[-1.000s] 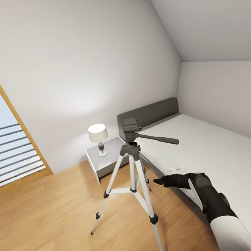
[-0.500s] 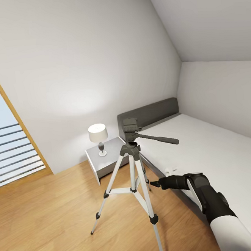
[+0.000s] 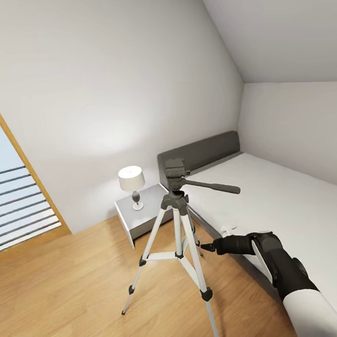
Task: Attach the digital camera to the camera tripod in the bedroom.
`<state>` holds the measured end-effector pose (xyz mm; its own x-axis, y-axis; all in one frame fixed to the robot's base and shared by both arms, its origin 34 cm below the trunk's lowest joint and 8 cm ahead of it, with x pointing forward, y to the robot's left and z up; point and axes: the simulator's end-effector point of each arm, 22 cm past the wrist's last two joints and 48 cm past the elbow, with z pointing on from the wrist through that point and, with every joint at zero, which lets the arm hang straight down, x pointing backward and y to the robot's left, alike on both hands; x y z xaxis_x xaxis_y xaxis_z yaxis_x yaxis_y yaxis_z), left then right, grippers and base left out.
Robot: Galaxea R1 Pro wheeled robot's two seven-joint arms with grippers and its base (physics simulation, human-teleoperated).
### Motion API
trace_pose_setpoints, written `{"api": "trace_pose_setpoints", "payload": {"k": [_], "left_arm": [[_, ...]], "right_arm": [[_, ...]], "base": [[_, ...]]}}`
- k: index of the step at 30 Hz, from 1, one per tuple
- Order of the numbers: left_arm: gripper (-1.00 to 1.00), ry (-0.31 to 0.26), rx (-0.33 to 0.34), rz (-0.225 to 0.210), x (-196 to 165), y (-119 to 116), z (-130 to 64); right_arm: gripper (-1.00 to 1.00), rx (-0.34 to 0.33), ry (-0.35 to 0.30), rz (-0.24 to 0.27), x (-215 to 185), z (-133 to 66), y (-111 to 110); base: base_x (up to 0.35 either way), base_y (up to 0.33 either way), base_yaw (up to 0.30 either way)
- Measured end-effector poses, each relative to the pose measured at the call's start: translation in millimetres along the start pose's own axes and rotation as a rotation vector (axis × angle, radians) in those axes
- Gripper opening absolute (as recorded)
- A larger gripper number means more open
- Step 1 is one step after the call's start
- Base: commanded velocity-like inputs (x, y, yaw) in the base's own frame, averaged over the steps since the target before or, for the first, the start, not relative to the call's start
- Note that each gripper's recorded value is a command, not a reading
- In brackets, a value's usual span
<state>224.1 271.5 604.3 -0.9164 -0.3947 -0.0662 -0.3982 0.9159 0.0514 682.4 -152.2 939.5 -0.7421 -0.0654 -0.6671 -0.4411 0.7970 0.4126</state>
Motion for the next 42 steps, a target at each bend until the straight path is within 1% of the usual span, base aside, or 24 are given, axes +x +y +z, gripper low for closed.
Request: {"api": "trace_pose_setpoints", "payload": {"k": [3,5,8,11,15,18,29,37,41,42], "left_arm": [[-1.00,0.000,0.000,0.000,-0.2,0.0,0.0],[-1.00,0.000,0.000,0.000,-0.1,0.1,0.0],[-1.00,0.000,0.000,0.000,0.2,0.1,0.0],[-1.00,0.001,-0.001,0.000,0.4,0.4,0.0],[-1.00,0.001,-0.001,0.000,0.2,0.5,0.0],[-1.00,0.000,-0.001,0.000,0.3,0.5,0.0],[-1.00,0.001,-0.001,0.000,0.3,0.6,0.0],[-1.00,0.001,-0.001,0.000,0.3,0.6,0.0],[-1.00,0.001,0.000,0.000,0.3,-0.4,0.0],[-1.00,0.001,0.001,0.000,0.3,-0.6,0.0]], "right_arm": [[1.00,-0.003,0.009,-0.007,2.1,1.5,1.9],[1.00,-0.006,0.021,-0.020,4.8,4.0,5.1],[1.00,-0.017,0.058,-0.063,12.8,12.5,17.0],[1.00,-0.029,0.086,-0.089,20.3,18.7,25.3],[1.00,-0.041,0.119,-0.107,31.3,25.5,32.2],[1.00,-0.045,0.128,-0.112,34.6,27.4,34.0],[1.00,-0.053,0.122,-0.133,37.8,31.7,35.6],[1.00,-0.052,0.117,-0.134,37.8,33.0,35.4],[1.00,-0.075,0.094,-0.153,39.9,43.2,45.4],[1.00,-0.101,0.063,-0.180,46.0,55.8,54.8]], "base": [[0.000,0.000,0.000],[0.000,0.000,0.000],[0.000,0.000,0.000],[0.000,0.000,0.000],[0.000,0.000,0.000],[0.000,0.000,0.000],[0.000,0.000,0.000],[0.000,0.000,0.000],[0.000,0.000,0.000],[0.000,0.000,0.000]]}}
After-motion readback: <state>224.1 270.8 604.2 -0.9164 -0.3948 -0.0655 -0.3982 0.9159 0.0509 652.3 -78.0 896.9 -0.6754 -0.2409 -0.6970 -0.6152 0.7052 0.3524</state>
